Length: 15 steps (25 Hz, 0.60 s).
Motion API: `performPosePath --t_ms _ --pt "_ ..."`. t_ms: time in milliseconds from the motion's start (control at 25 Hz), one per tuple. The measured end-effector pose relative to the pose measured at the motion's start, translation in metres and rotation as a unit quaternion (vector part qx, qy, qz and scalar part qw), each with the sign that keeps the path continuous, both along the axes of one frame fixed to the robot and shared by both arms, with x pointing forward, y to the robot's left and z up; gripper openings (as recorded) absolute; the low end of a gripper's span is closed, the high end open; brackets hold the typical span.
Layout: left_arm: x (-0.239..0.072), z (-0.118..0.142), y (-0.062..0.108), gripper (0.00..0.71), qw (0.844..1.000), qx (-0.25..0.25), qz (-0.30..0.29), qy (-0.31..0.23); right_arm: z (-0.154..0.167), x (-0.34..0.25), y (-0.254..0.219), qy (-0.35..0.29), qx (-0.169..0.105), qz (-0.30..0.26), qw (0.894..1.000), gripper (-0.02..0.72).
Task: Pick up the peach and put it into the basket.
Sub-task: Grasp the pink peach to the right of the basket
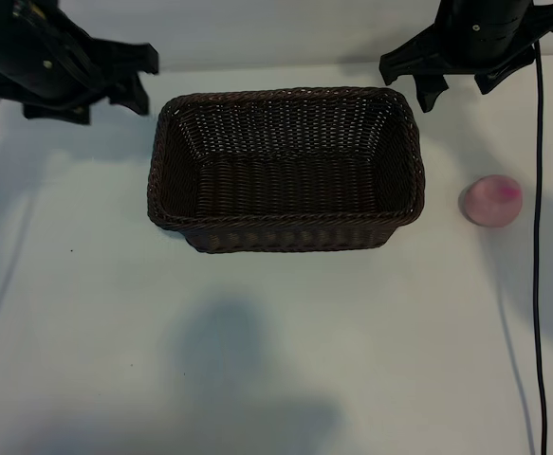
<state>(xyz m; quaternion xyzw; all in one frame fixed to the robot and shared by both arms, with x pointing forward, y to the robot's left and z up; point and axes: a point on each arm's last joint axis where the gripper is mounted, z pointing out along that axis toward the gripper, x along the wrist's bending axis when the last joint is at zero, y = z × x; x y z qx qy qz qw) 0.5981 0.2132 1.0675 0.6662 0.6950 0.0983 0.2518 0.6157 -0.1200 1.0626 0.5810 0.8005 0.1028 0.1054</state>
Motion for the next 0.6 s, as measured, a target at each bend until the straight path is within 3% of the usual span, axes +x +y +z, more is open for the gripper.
performPosePath --t_ms 240,600 --pt "-0.001 0.005 0.024 0.586 0.999 0.014 0.036 0.010 0.000 0.000 0.000 0.000 0.000 0.000 1.000 0.588" --pt "-0.002 0.005 0.019 0.586 1.000 -0.010 0.023 0.013 0.000 0.000 0.000 0.000 0.000 0.000 1.000 0.588"
